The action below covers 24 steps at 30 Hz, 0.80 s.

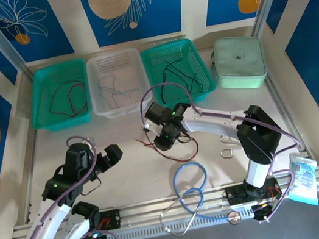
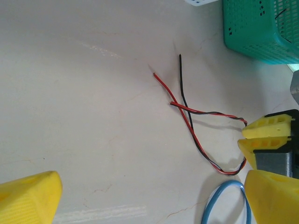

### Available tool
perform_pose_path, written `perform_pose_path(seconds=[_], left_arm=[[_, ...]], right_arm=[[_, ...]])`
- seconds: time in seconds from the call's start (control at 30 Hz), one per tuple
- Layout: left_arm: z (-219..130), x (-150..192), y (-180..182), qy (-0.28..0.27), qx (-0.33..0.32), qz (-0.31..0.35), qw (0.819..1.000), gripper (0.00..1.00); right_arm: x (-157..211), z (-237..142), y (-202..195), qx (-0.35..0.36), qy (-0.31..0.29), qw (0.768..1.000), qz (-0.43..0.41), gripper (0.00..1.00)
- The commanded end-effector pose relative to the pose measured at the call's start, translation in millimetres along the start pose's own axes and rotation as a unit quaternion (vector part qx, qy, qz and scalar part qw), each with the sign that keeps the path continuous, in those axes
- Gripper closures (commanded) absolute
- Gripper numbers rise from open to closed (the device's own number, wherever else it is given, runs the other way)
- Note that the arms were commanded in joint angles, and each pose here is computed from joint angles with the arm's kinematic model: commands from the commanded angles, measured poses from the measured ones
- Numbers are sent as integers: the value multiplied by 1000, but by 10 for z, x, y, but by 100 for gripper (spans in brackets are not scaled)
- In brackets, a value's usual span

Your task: Untangle the cables

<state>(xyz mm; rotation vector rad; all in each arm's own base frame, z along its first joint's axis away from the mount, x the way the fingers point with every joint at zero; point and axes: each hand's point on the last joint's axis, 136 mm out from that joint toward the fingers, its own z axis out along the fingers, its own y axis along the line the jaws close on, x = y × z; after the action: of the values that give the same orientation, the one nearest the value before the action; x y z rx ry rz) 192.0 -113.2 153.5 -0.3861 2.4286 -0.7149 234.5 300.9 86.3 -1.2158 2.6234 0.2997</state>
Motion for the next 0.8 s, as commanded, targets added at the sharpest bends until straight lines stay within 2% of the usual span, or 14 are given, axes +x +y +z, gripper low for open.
perform_pose_path(seconds=[0.0,0.13,0.37,0.77], left_arm=[[-6,26,-27,2,10,-5,1000,1],[-15,44,-22,2,13,-9,1000,1],[-18,33,-31,-1,16,-10,1000,1],[9,40,-41,2,19,-13,1000,1]], right_arm=[[-63,116,-7,-20,20,999,46,75],[-77,276,1,-28,33,997,69,77],[-117,434,24,-17,28,996,79,73],[-183,662,95,-60,32,992,102,70]])
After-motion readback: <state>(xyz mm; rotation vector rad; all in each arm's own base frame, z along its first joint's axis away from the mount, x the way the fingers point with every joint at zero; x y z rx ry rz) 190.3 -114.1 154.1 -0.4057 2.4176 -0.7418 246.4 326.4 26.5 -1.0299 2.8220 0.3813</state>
